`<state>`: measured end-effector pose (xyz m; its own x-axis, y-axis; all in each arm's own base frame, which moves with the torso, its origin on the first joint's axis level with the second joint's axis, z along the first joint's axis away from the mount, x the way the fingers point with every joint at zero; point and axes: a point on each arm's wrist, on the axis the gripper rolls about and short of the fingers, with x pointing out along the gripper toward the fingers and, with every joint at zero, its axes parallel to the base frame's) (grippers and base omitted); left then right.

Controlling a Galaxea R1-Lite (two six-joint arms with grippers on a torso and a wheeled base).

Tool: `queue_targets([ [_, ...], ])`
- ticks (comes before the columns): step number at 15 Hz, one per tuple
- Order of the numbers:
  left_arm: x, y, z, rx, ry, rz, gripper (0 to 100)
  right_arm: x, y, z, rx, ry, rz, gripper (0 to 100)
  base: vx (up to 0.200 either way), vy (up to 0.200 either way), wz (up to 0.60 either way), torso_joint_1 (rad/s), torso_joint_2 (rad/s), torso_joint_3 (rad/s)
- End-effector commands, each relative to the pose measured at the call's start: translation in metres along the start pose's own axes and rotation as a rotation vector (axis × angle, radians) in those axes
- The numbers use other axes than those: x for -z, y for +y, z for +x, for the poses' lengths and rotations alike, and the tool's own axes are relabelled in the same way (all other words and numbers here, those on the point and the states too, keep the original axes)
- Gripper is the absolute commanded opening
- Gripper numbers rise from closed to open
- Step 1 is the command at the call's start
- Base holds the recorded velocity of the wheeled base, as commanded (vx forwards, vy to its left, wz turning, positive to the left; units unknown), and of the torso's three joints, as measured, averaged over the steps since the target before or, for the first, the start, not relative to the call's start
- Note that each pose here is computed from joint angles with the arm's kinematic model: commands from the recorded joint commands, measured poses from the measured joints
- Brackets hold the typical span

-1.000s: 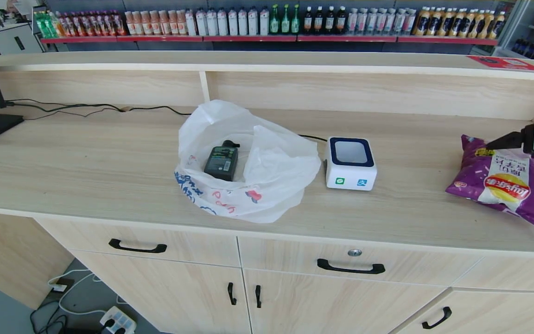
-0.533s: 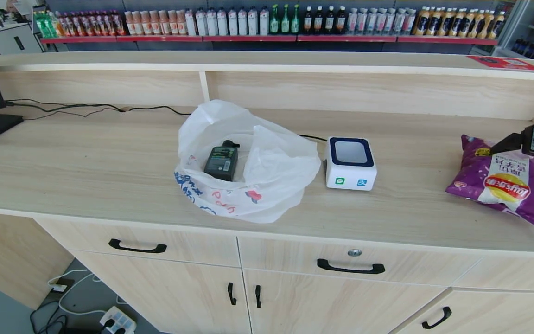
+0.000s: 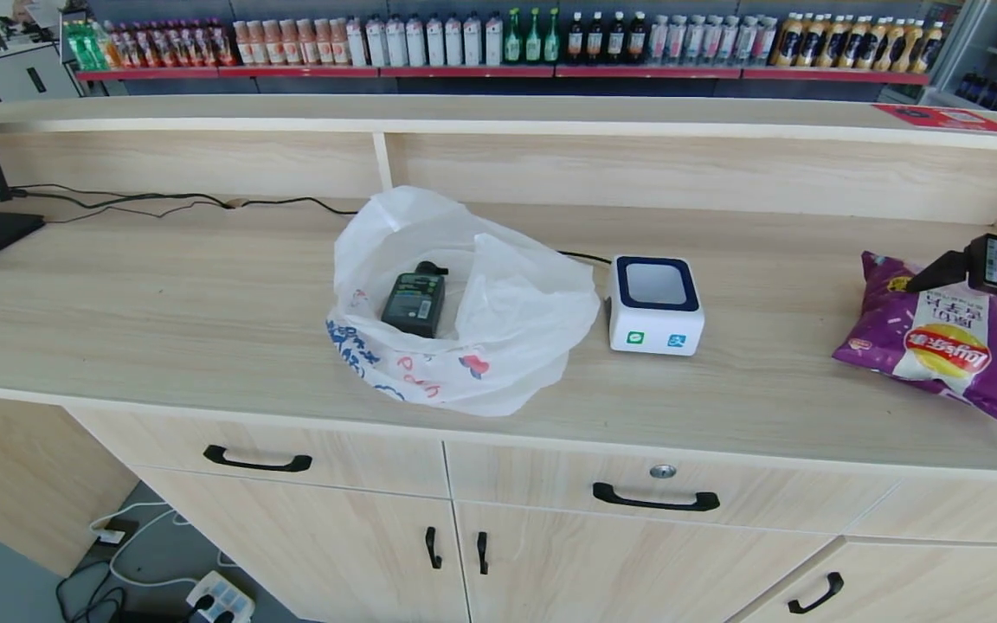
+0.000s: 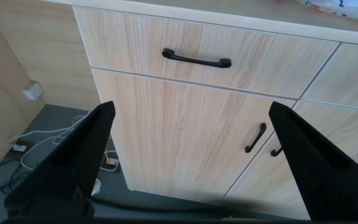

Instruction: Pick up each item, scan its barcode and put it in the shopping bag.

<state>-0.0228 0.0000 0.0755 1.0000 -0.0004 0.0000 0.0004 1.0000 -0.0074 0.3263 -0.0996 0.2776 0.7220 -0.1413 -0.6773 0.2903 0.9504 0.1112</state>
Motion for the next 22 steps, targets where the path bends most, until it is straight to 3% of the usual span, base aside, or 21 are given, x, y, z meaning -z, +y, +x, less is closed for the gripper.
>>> queue_targets([
  [1, 0.000, 0.000, 0.000, 0.000, 0.000, 0.000, 100, -0.004, 0.000, 0.009, -0.007, 0.002, -0.002, 100, 0.000, 0.000, 0.00, 0.000, 0.00, 0.000],
  [3, 0.000, 0.000, 0.000, 0.000, 0.000, 0.000, 100, -0.009, 0.007, 0.014, -0.020, 0.004, -0.013, 100, 0.000, 0.000, 0.00, 0.000, 0.00, 0.000],
  [9, 0.000, 0.000, 0.000, 0.000, 0.000, 0.000, 100, -0.009, 0.001, 0.033, -0.004, 0.034, -0.004, 100, 0.000, 0.000, 0.00, 0.000, 0.00, 0.000],
  [13, 0.000, 0.000, 0.000, -0.002, 0.000, 0.000, 100, -0.025, -0.007, 0.020, 0.014, -0.031, -0.026, 100, 0.000, 0.000, 0.00, 0.000, 0.00, 0.000],
  [15, 0.000, 0.000, 0.000, -0.002, 0.000, 0.000, 100, -0.021, -0.012, 0.018, 0.037, 0.020, -0.040, 100, 0.000, 0.000, 0.00, 0.000, 0.00, 0.000],
  [22, 0.000, 0.000, 0.000, -0.002, 0.000, 0.000, 100, -0.015, -0.011, 0.035, 0.033, 0.075, -0.021, 100, 0.000, 0.000, 0.00, 0.000, 0.00, 0.000],
])
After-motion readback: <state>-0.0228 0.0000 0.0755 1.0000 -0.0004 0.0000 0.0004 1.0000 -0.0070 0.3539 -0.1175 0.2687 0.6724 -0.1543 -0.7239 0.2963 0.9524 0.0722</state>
